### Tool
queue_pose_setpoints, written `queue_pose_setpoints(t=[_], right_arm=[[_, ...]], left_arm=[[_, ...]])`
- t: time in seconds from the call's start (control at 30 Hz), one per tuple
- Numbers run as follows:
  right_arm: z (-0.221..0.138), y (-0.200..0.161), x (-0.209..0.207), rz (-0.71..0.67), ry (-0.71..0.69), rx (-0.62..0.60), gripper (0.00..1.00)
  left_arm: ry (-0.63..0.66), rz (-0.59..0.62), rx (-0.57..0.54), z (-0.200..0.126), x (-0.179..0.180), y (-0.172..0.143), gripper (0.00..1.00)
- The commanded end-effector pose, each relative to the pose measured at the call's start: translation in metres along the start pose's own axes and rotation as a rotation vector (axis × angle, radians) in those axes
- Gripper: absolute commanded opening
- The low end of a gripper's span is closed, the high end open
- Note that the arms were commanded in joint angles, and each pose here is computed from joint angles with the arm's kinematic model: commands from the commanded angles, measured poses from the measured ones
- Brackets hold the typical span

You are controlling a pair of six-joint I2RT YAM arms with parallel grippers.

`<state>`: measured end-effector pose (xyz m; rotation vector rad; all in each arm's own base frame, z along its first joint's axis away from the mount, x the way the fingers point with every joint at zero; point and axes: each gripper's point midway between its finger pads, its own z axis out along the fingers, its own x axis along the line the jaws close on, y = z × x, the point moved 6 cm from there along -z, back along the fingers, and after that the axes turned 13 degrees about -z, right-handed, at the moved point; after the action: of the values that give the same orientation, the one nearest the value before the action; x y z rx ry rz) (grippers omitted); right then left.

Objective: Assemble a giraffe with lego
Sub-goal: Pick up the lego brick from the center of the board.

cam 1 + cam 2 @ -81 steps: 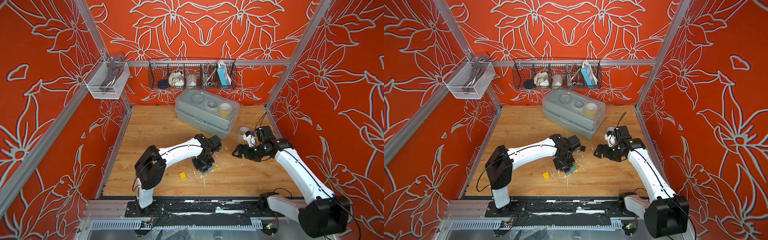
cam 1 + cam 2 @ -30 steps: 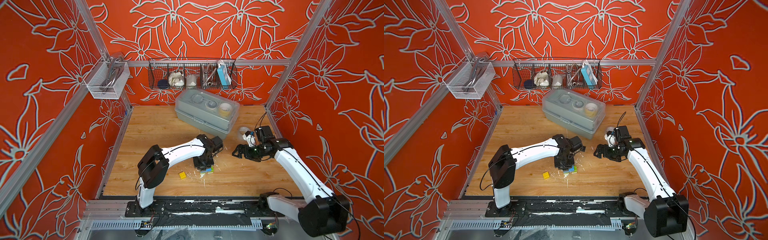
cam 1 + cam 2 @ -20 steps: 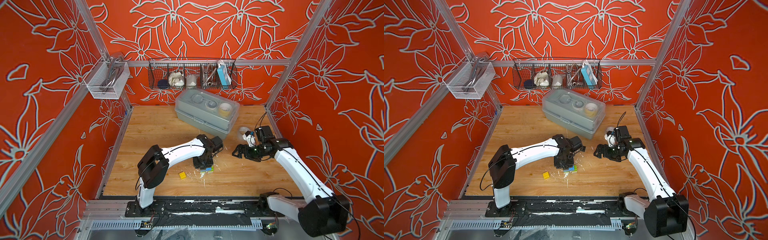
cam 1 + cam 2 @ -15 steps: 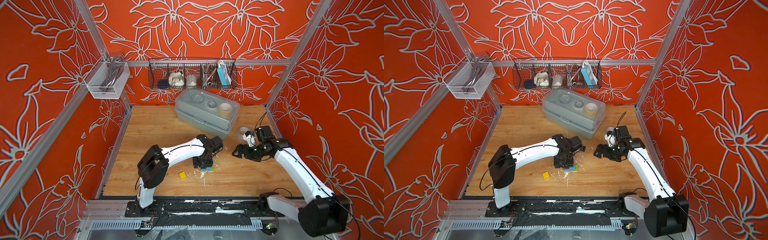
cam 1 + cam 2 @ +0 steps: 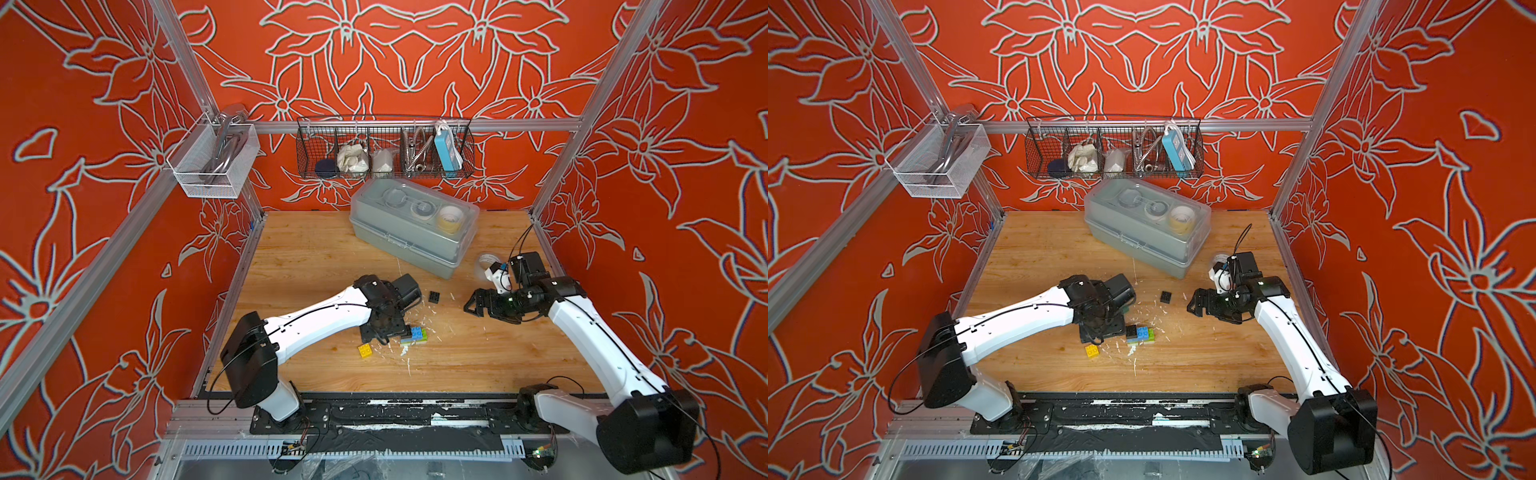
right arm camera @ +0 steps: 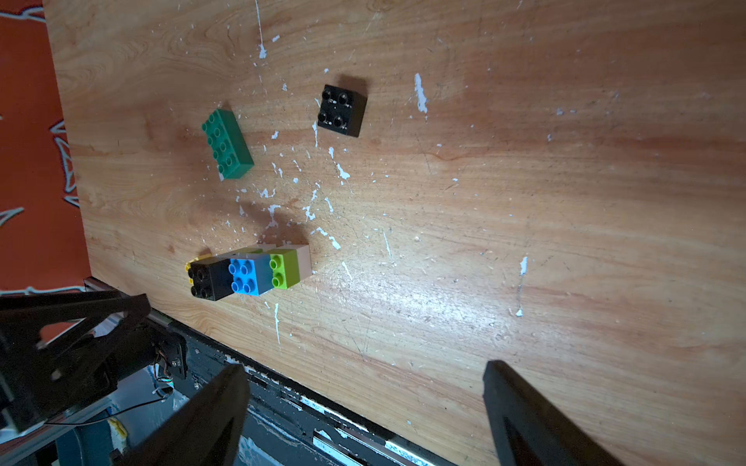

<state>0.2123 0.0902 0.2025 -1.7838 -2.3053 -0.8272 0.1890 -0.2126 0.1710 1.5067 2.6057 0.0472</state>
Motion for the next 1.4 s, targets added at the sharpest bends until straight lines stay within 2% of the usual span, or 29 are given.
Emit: queue_pose_setpoints(t=[0.0, 0.13, 0.37, 0.63, 0.77, 0.9, 1.0, 1.2, 1.27, 1.37], right_arm=[[0.004, -0.001, 0.010, -0.031, 0.004, 0.005, 0.95], [0.012, 0.005, 0.034, -0.127, -0.006, 0.023, 0.95], [0.007, 0.004, 0.052, -0.275, -0.060, 0.029, 0.95], [0.011, -0.010, 0.067, -0.372, -0.055, 0.063, 0.92], [0.013, -0.015, 0.076, -0.420, -0.036, 0.060, 0.91], [0.015, -0.019, 0.081, -0.464, -0.049, 0.082, 0.91], [0.015, -0.021, 0.085, -0.489, -0.051, 0.082, 0.91], [0.012, -0.020, 0.100, -0.554, 0.012, 0.025, 0.93], [0.009, -0.020, 0.105, -0.576, 0.035, -0.005, 0.94], [0.007, -0.024, 0.108, -0.592, 0.064, -0.034, 0.94]], left_arm=[[0.091, -0.072, -0.005, 0.032, 0.027, 0.001, 0.72], [0.091, -0.120, 0.015, 0.052, 0.035, -0.001, 0.73], [0.079, -0.153, 0.034, 0.065, 0.038, -0.003, 0.75], [0.065, -0.209, 0.038, 0.076, 0.049, 0.006, 0.74], [0.061, -0.216, 0.042, 0.079, 0.048, 0.007, 0.70], [0.064, -0.215, 0.061, 0.084, 0.046, 0.006, 0.47], [0.070, -0.216, 0.065, 0.085, 0.047, 0.005, 0.36], [0.078, -0.213, 0.063, 0.083, 0.047, 0.006, 0.24], [0.081, -0.206, 0.058, 0.080, 0.047, 0.007, 0.17], [0.078, -0.193, 0.047, 0.070, 0.047, 0.008, 0.15]])
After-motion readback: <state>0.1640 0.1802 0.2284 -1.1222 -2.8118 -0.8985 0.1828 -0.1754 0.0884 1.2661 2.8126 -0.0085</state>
